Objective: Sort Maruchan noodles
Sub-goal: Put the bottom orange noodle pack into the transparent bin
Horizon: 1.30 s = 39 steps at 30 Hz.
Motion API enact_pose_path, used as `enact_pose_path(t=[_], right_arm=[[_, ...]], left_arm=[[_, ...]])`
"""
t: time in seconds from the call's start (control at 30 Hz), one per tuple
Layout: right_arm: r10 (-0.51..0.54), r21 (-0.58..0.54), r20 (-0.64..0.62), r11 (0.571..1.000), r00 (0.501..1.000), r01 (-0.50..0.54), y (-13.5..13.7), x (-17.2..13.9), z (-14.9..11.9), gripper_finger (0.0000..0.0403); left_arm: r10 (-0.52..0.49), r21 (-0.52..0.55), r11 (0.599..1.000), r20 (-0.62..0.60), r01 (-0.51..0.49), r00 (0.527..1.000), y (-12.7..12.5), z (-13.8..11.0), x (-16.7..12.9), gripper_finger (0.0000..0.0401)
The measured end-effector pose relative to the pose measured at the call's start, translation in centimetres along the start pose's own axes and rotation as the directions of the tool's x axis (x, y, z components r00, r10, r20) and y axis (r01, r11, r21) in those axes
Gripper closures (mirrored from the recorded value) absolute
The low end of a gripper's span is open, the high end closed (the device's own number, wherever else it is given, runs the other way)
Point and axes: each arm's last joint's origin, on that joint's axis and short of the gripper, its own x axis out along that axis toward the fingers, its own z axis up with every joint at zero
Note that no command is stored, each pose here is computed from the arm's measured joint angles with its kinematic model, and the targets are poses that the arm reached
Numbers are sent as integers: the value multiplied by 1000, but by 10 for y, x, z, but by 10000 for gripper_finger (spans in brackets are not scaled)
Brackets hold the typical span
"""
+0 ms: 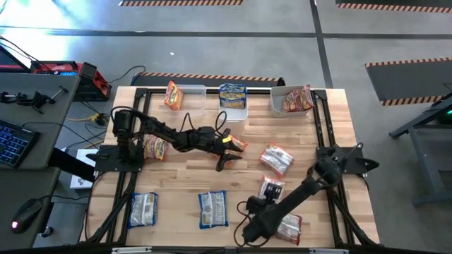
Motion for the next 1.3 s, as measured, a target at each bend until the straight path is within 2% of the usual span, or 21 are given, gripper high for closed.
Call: enact_pose_path(t=[0.3, 0.37, 0.53, 0.67, 0.77, 0.83, 0.93, 1.03, 1.17, 1.23, 1.3], right_arm=[[-62, 8, 73, 998, 995, 62, 9, -11, -4, 363], [-69, -3, 105, 998, 992, 70, 7, -15, -5, 391], [-84, 0, 177, 996, 981, 85, -9, -31, -9, 395], [-70, 26, 287, 998, 955, 66, -34, -51, -17, 400], [-8, 46, 393, 999, 920, -11, -57, -63, -24, 402], [64, 53, 454, 994, 889, -99, -74, -65, -29, 402], [194, 42, 549, 965, 813, -258, -99, -59, -35, 402], [312, -7, 640, 916, 702, -401, -123, -43, -36, 403], [465, -128, 742, 805, 483, -580, -156, -21, -27, 403], [519, -205, 773, 748, 364, -632, -172, -11, -22, 403], [557, -270, 785, 701, 271, -660, -186, -2, -18, 403]], left_arm=[[-23, 6, 1000, -2, 23, 1000, -7, 0, 1, 284], [-25, 5, 1000, -5, 25, 1000, -7, 0, 1, 284], [-92, 4, 996, -6, 92, 996, -10, 8, -3, 284], [-157, 29, 987, 19, 156, 987, -14, 21, -9, 284], [-201, 87, 976, 25, 199, 979, -19, 31, -15, 284], [-220, 135, 967, 17, 216, 975, -25, 40, -21, 284], [-241, 213, 949, 20, 231, 970, -35, 53, -29, 278], [-264, 300, 923, 30, 243, 964, -48, 63, -35, 256], [-225, 376, 902, -13, 213, 974, -62, 66, -37, 211], [-170, 398, 900, -52, 176, 984, -65, 67, -34, 188], [-131, 427, 892, -73, 149, 989, -68, 72, -31, 169]])
